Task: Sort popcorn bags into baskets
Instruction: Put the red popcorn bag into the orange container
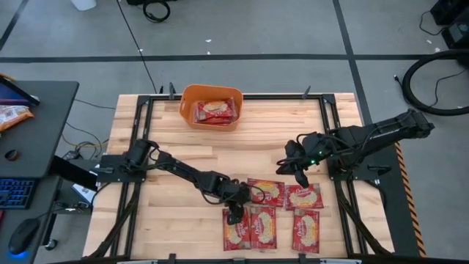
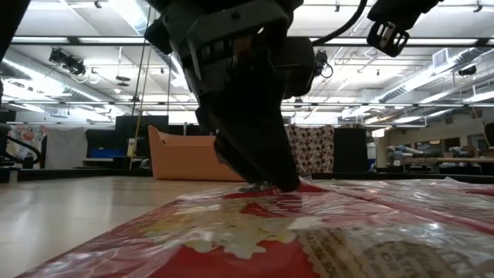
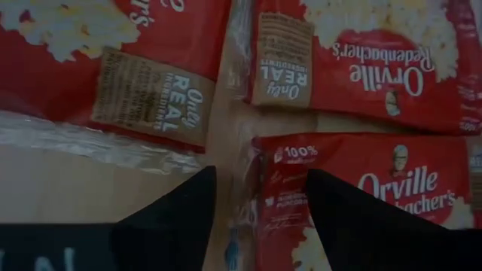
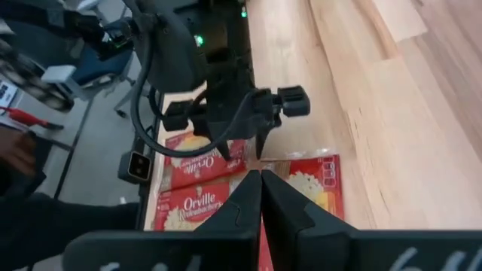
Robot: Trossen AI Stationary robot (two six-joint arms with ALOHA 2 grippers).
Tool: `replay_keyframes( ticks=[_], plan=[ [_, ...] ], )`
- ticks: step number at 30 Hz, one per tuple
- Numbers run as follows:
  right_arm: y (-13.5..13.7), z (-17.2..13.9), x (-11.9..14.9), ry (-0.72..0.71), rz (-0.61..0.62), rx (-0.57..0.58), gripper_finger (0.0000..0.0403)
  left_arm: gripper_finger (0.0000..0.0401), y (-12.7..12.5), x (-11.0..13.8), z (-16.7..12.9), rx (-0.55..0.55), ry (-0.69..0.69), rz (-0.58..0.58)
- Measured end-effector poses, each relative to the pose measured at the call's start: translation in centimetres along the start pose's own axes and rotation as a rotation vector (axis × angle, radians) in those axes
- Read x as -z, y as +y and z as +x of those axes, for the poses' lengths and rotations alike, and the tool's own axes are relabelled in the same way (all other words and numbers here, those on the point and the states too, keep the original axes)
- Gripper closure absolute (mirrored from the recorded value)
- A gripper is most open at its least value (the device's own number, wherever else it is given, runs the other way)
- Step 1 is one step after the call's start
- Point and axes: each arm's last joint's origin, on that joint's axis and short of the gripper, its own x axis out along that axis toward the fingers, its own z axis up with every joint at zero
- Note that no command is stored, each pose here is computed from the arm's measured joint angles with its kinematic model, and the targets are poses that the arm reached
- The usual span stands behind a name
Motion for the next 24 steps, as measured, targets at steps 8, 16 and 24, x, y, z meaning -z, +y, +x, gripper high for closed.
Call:
replay_keyframes(
  ticks=[8, 16, 24],
  plan=[
    [-0.2, 0.0, 0.2, 0.02, -0.034, 0.015, 0.0386, 0.0341, -0.5, 0.4, 0.0, -0.011, 0.011, 0.014],
    [-0.2, -0.2, 0.2, 0.02, -0.056, 0.019, 0.0386, 0.0396, 0.3, -0.7, -4.1, 0.015, 0.06, -0.033],
    [-0.3, -0.3, 0.0, -0.031, -0.113, 0.08, 0.0386, 0.0397, 5.2, -3.1, -14.3, -0.185, -0.011, -0.125]
  ],
)
